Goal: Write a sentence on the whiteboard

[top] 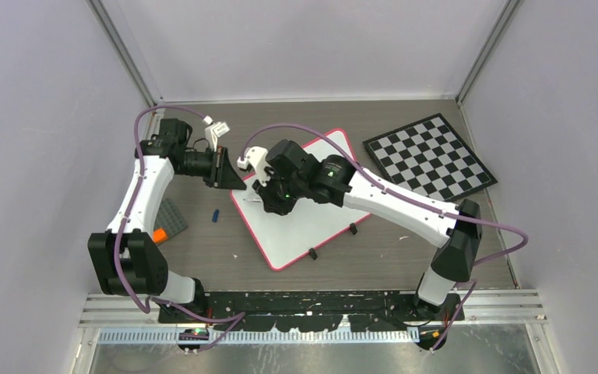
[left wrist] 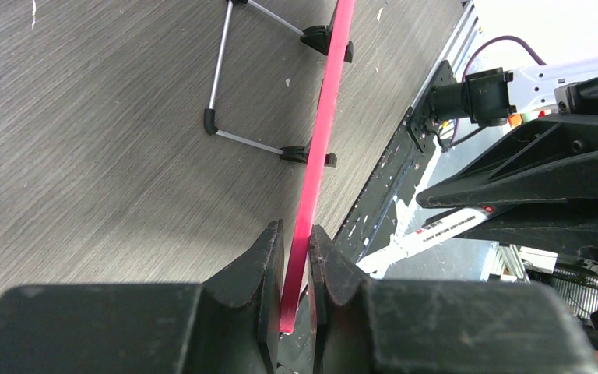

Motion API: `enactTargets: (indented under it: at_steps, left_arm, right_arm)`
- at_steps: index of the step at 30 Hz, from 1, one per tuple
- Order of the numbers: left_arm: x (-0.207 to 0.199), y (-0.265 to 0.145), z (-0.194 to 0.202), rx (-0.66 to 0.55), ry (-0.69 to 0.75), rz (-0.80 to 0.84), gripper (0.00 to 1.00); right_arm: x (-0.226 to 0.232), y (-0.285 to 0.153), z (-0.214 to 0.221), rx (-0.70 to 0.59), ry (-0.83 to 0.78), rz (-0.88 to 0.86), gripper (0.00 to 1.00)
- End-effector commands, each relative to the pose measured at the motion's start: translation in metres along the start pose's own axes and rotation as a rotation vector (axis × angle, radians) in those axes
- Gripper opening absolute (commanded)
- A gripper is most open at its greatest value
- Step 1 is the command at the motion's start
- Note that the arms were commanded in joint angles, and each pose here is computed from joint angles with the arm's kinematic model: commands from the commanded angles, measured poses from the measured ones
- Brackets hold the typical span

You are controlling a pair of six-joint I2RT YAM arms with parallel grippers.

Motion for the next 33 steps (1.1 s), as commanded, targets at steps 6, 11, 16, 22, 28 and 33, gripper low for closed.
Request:
enactTargets:
  at_steps: [6, 11, 16, 22, 28, 33]
  left_arm:
    - [-0.003, -0.005, -0.008, -0.015, 0.032, -0.023, 0.0]
    - [-0.003, -0.005, -0.007, -0.015, 0.034, -0.023, 0.0]
    - [-0.003, -0.006, -0.007, -0.014, 0.037, -0.026, 0.0]
    - [-0.003, -0.006, -0.008, -0.015, 0.04, -0.028, 0.0]
    - [-0.002, -0.006, -0.008, -0.013, 0.035, -0.029, 0.0]
    - [-0.002, -0.006, -0.008, -0.012, 0.034, -0.032, 0.0]
  right_arm:
    - [0.002, 0.005, -0.025, -0.064, -0.001, 0.023, 0.0]
    - [0.002, 0.011, -0.025, -0.061, 0.001, 0.035, 0.0]
    - [-0.002, 0.014, -0.024, -0.055, -0.001, 0.053, 0.0]
    - [-0.015, 0.014, -0.014, -0.031, -0.022, 0.128, 0.0]
    - [-0.028, 0.005, -0.004, -0.018, -0.034, 0.199, 0.0]
    - [-0.038, -0.002, -0.002, -0.021, -0.025, 0.231, 0.0]
Point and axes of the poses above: each gripper's point midway between its finger pads, its own y axis out along the fingers, its own x axis along the line the jaws close on, z = x × y, the point moved 1 cm from there along -y, back along the fingers, and after that the axes turned 4 degrees about -y, right-handed, at the moved point
